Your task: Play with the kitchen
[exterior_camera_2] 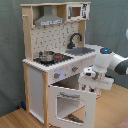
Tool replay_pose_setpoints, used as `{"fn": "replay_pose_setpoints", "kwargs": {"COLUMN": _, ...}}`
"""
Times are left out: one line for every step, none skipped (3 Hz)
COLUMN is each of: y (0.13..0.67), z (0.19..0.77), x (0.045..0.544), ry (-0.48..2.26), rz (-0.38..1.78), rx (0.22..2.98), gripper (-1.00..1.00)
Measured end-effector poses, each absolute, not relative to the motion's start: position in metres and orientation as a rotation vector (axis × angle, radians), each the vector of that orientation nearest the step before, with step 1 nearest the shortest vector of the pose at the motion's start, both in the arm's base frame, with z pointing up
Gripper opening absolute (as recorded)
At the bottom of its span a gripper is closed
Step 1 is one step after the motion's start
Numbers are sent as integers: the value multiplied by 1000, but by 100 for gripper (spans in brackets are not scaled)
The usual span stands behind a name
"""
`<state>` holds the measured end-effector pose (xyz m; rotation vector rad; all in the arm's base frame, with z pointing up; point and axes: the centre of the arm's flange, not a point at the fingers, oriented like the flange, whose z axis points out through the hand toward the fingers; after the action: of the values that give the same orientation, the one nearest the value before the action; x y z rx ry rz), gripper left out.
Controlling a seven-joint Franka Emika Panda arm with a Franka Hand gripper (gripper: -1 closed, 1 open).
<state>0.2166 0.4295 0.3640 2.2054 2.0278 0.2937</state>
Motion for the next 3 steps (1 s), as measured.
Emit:
{"fn": "replay_pose_setpoints", "kwargs": {"y": 423, "z": 371, "x": 215, "ry": 1972, "rz": 263, "rx": 2235, "gripper": -100}}
{"fn": "replay_pose_setpoints", "kwargs": {"y": 415, "z": 379, "x": 212, "ry": 1914, "rz": 232, "rx": 2255, "gripper": -100}}
{"fn": "replay_pose_setpoints", "kwargs": {"y": 407, "z": 387, "x": 209, "ry": 1857, "rz": 203, "rx": 2269, "gripper": -100}}
